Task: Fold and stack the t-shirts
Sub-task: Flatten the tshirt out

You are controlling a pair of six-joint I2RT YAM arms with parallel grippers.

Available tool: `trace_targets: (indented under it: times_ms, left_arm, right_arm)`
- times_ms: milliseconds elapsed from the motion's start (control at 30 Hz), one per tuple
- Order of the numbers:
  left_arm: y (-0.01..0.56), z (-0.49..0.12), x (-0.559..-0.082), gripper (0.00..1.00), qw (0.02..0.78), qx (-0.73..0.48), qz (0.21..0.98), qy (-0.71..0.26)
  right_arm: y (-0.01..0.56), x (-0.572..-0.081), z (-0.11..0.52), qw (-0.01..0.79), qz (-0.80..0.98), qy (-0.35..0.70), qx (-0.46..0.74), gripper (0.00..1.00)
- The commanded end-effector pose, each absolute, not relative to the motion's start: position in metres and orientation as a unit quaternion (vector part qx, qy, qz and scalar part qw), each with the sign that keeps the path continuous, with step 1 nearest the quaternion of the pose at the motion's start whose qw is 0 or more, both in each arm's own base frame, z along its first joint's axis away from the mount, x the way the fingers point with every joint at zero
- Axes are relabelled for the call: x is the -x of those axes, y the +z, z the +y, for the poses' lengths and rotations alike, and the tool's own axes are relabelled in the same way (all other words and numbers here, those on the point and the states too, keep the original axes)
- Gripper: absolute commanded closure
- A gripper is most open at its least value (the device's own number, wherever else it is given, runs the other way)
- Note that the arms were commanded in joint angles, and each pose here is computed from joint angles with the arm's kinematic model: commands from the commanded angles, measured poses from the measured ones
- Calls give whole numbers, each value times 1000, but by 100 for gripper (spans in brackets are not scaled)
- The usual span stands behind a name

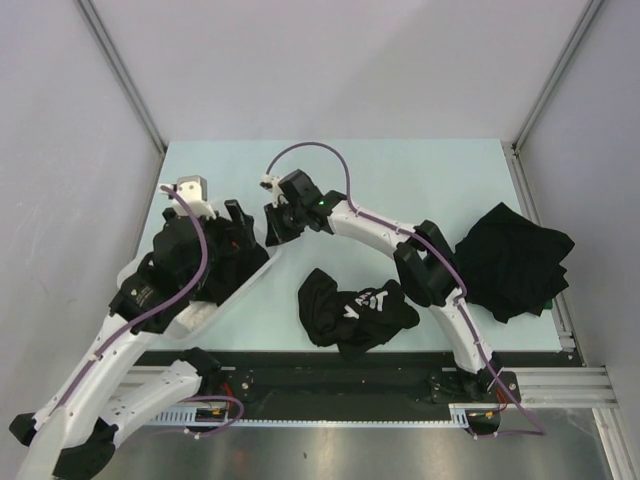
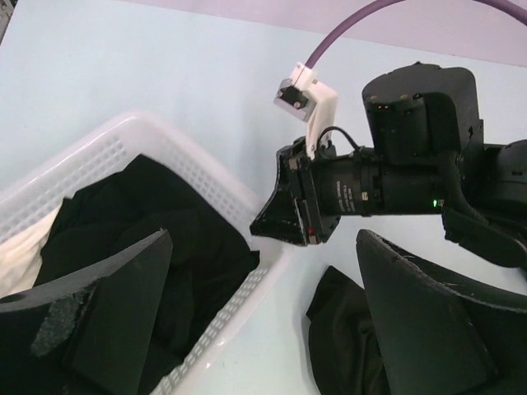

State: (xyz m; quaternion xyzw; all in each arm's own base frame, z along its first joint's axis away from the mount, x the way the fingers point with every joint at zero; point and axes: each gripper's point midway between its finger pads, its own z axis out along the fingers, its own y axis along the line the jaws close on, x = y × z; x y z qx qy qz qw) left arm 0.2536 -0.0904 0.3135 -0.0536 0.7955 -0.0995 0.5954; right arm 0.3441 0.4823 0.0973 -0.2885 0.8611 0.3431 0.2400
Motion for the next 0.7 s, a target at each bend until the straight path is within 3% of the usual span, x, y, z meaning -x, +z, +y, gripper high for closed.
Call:
trace_targets:
  times_ms: [0, 200, 233, 300, 400, 667]
  left_arm:
    - [321, -93, -257, 1, 607, 67, 784, -112]
    - [314, -92, -255, 0, 604, 72, 785, -117]
    - [314, -93, -254, 0, 604, 72, 785, -118]
    - [313, -93, -254, 0, 603, 72, 786, -119]
    - [313, -93, -252, 1, 601, 69, 787, -121]
    - [301, -96, -249, 0, 587, 66, 797, -125]
  right_arm:
    - [10, -236, 447, 27, 897, 281, 341, 100]
    - [5, -238, 438, 39, 901, 258, 346, 100]
    - [6, -240, 437, 42, 904, 255, 340, 98]
    - [7, -246, 435, 48, 907, 252, 335, 83]
    - [7, -255, 432, 61, 912, 240, 327, 75]
    - [26, -301, 409, 119, 931, 209, 276, 68]
